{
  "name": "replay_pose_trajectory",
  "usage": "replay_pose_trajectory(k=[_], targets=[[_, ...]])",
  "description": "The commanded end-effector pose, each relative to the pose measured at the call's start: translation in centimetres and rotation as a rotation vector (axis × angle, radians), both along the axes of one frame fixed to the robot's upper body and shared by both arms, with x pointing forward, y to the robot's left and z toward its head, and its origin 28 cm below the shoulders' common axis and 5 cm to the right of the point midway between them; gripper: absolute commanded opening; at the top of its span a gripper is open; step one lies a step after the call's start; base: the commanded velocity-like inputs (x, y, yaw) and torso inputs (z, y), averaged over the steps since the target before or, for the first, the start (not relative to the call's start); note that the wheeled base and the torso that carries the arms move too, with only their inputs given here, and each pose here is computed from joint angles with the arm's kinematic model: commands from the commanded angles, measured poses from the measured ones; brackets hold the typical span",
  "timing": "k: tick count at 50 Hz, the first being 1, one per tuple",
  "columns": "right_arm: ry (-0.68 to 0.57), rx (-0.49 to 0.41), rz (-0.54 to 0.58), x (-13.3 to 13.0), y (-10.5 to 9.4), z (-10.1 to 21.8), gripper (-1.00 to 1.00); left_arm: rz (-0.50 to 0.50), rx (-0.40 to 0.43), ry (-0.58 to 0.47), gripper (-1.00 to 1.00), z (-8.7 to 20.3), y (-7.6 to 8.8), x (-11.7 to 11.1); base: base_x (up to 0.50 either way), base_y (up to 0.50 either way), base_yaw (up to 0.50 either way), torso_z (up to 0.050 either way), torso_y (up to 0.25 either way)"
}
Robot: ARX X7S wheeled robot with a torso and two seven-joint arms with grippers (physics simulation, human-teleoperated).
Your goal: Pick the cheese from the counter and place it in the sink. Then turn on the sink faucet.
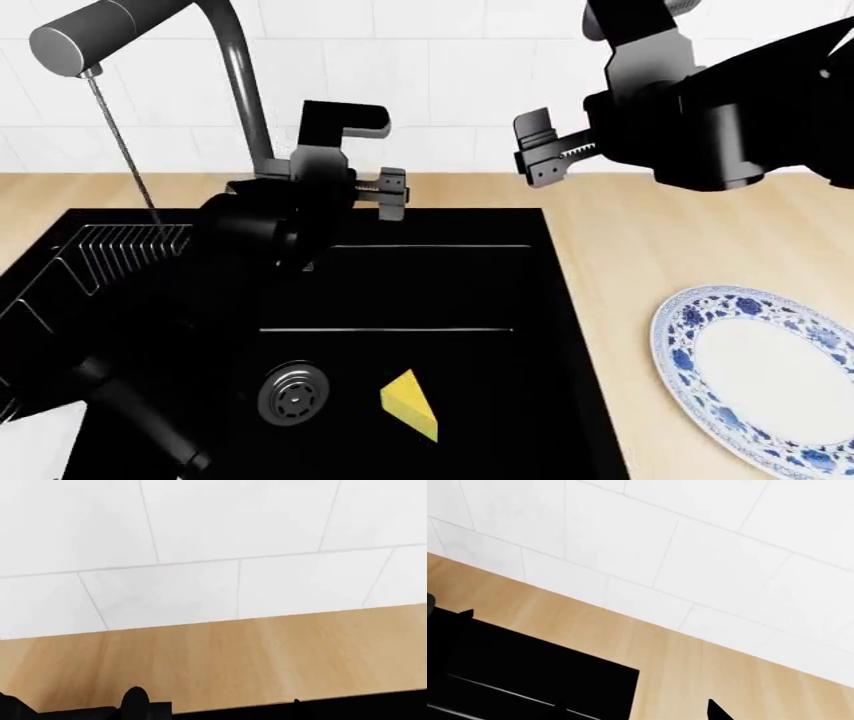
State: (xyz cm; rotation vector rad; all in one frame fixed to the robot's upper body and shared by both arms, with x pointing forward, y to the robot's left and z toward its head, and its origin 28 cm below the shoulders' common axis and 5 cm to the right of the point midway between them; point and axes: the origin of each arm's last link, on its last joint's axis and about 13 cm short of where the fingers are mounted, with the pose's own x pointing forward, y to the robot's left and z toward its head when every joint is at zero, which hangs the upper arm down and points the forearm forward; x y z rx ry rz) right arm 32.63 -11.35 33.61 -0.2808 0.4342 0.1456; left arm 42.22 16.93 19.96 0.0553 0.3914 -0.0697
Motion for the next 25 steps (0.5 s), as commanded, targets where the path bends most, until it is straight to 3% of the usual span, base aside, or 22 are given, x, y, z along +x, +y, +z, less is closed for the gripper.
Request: replay_pose_trajectory(k=[1,11,25], targets=[[-0.001,0.002,0.0,0.04,0.0,-0.07,1.0,-0.093,-0.018,0.001,1.0,-0.65,-1.03,-0.25,0.0,0.0,0.0,0.0,0.0],[-0.001,0.003,0.0,0.18,0.06,-0.09,1.0,-0.157,-0.004,0.016,1.0,-1.31,-1.8,-0.6,0.0,0.0,0.0,0.0,0.0],[0.001,-0.001,0.005,0.24,0.23,-0.15,1.0,-0.154,-0.004,0.012,1.0,-1.13,-1.78,-0.55,0.0,0.0,0.0,0.0,0.0]])
